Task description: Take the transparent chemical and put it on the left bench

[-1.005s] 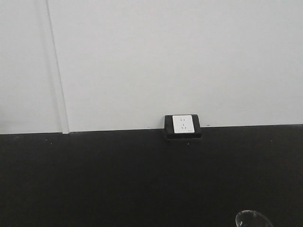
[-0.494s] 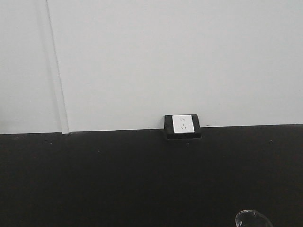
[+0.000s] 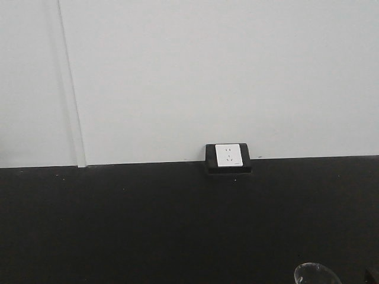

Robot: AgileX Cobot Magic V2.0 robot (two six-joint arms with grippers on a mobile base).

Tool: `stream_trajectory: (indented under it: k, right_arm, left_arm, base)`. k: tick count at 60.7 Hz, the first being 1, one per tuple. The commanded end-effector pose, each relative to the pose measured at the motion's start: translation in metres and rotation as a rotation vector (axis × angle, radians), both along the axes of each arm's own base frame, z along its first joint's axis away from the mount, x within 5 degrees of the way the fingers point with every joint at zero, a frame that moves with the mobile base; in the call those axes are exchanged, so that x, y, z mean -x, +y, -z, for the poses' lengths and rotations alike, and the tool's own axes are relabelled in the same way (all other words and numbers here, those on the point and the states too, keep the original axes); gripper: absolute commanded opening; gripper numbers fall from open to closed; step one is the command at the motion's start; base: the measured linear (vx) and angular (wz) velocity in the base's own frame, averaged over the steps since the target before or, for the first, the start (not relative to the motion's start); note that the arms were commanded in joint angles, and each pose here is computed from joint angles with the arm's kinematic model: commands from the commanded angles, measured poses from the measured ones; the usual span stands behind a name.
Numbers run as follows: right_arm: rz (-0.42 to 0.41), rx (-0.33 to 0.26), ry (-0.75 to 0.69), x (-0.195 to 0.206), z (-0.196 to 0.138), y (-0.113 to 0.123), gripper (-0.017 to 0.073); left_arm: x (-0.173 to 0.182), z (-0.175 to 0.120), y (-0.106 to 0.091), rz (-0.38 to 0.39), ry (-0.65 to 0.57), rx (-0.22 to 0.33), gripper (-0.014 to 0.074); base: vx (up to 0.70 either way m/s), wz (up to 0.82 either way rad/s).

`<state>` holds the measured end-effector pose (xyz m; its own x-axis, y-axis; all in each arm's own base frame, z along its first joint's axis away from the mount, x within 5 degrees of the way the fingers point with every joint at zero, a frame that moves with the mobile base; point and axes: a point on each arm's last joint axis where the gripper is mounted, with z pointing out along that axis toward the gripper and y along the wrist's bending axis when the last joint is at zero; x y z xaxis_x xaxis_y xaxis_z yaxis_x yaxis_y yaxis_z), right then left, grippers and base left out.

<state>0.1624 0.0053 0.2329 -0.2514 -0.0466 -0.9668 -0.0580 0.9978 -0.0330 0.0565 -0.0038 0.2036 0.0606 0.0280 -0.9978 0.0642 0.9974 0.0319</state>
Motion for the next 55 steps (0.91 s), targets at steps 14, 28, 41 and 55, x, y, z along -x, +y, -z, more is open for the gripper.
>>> stream_trajectory:
  k: [14, 28, 41, 55]
  right_arm:
    - [-0.028, -0.023, -0.115, -0.033, 0.001, 0.003, 0.0441]
    - [-0.08, -0.107, -0.1, -0.049, 0.018, 0.009, 0.0487]
    - [-0.119, -0.108, -0.006, -0.057, 0.04, 0.013, 0.049]
    - [-0.123, -0.118, 0.0, -0.06, 0.044, 0.013, 0.0447]
  left_arm:
    - [0.001, -0.003, 0.0, 0.001, -0.081, 0.014, -0.0003]
    - [0.001, -0.003, 0.0, 0.001, -0.081, 0.014, -0.0003]
    - [0.001, -0.003, 0.0, 0.001, -0.081, 0.014, -0.0003]
    - [0.001, -0.003, 0.0, 0.001, -0.081, 0.014, -0.0003]
  base:
    - [0.0, 0.0]
    - [0.0, 0.0]
    - [0.0, 0.0]
    - [0.0, 0.0]
